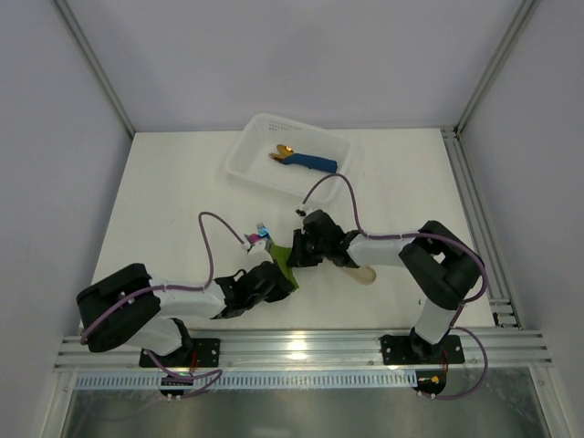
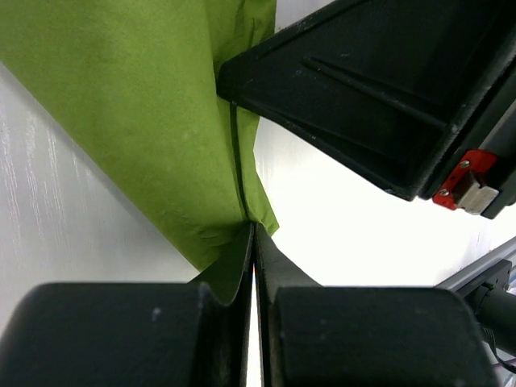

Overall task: Place the utensils on the paper napkin and roll it up
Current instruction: Roll the napkin at the center of the board.

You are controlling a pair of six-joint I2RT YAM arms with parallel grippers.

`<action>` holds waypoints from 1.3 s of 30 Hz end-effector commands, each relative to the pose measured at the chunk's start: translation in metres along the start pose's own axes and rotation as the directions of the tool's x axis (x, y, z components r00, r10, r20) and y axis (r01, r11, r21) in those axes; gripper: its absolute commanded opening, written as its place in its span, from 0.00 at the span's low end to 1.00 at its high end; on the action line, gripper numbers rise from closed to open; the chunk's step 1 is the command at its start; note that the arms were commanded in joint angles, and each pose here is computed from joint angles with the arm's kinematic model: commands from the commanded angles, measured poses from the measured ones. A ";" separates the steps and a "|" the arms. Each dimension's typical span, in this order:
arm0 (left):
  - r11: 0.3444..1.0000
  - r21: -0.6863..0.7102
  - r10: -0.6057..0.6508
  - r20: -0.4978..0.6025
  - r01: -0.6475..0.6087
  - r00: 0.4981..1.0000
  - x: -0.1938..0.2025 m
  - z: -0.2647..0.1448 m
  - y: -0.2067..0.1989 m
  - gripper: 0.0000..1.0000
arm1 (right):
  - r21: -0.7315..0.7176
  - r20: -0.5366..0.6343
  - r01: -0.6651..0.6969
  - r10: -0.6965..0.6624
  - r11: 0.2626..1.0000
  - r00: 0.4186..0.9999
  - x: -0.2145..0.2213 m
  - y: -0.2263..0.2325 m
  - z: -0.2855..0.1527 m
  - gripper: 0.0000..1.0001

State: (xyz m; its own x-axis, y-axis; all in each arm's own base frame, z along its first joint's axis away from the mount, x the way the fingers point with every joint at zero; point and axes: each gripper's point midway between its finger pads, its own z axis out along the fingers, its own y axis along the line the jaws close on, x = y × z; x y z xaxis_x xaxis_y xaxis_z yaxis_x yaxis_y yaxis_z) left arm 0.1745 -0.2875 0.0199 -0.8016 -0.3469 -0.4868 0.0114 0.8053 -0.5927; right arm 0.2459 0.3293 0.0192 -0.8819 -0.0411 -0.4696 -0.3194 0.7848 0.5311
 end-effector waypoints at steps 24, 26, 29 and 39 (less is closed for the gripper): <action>0.978 -0.185 0.074 -0.100 -0.092 0.992 0.024 -0.009 0.052 0.00 | 0.163 -0.061 0.166 -0.158 0.973 0.986 0.007 -0.011 -0.010 0.04; 0.977 -0.189 0.077 -0.099 -0.095 0.992 0.024 -0.011 0.053 0.00 | 0.168 -0.072 0.169 -0.159 0.971 0.985 0.010 -0.014 -0.009 0.04; 0.978 -0.187 0.077 -0.090 -0.093 0.993 0.021 -0.012 0.051 0.00 | 0.171 -0.079 0.166 -0.154 0.971 0.985 0.012 -0.015 -0.007 0.04; 0.976 -0.185 0.094 -0.111 -0.113 0.989 0.022 -0.014 0.049 0.00 | 0.265 -0.078 0.194 -0.179 0.945 0.981 0.008 -0.032 -0.002 0.04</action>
State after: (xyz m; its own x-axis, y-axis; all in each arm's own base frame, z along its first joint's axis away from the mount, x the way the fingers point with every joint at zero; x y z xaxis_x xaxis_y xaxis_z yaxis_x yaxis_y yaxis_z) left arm 0.1685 -0.2783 0.0201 -0.8143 -0.3212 -0.4835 -0.0054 0.8372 -0.5469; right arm 0.2330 0.3222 0.0168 -0.8456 -0.2093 -0.4910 -0.4131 0.8392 0.3538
